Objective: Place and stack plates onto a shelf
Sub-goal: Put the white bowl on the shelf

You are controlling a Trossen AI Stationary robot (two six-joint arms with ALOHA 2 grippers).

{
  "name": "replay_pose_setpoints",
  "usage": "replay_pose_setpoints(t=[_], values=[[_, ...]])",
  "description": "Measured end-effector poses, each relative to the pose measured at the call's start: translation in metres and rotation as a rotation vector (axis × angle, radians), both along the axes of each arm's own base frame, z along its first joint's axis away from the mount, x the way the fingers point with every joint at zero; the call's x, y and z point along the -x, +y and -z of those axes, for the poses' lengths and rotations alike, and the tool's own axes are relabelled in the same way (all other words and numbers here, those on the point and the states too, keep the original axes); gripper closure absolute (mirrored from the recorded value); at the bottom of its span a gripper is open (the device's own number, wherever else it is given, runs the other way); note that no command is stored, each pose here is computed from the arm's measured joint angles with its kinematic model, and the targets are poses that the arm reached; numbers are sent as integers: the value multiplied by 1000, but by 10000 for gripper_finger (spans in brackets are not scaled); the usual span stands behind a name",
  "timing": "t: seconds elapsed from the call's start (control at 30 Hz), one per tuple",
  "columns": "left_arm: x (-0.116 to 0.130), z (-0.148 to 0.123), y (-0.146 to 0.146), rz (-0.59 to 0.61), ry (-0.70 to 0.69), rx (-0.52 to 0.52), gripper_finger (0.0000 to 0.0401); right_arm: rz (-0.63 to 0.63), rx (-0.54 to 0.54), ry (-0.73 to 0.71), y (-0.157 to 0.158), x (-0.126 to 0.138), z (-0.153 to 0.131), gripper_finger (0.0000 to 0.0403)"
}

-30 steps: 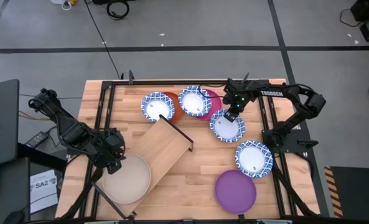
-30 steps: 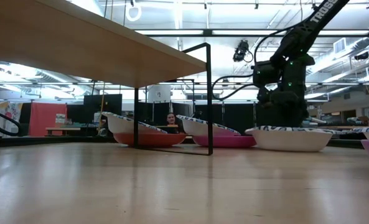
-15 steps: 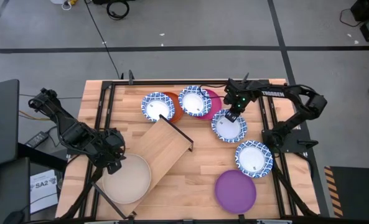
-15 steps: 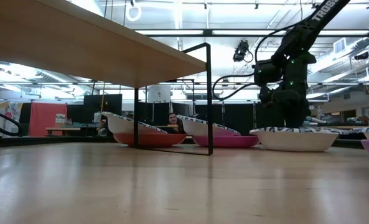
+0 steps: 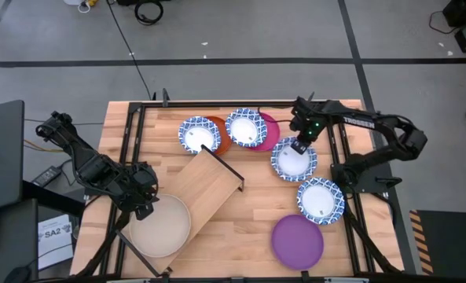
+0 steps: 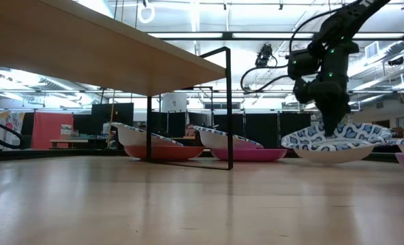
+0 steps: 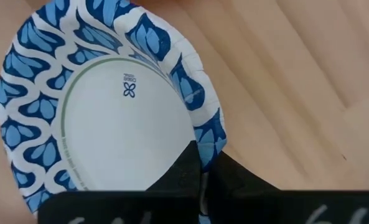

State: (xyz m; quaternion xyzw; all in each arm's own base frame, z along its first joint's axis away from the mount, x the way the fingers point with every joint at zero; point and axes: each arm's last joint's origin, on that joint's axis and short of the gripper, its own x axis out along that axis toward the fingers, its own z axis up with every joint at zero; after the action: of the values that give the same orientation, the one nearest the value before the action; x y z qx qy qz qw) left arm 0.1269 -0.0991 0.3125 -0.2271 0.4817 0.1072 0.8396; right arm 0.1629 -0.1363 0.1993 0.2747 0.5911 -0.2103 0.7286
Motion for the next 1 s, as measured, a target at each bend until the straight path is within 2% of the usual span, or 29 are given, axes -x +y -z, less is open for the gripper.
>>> replay_pose_setpoints(t=[0.47,0.63,0.73,1.0], values=[[-2,-1,-2,-1,-27,20,252,47,72,-117,20,22,-36,391],[-3,-2,-2,-6,-43,19,252,41,56,-205,27,27,-45,391],[-3,-2,-2,-7,-45,18,252,88,45,-236,29,29,-51,391],[-3,-2,-2,-12,-53,9,252,161,50,-384,32,20,-94,391]])
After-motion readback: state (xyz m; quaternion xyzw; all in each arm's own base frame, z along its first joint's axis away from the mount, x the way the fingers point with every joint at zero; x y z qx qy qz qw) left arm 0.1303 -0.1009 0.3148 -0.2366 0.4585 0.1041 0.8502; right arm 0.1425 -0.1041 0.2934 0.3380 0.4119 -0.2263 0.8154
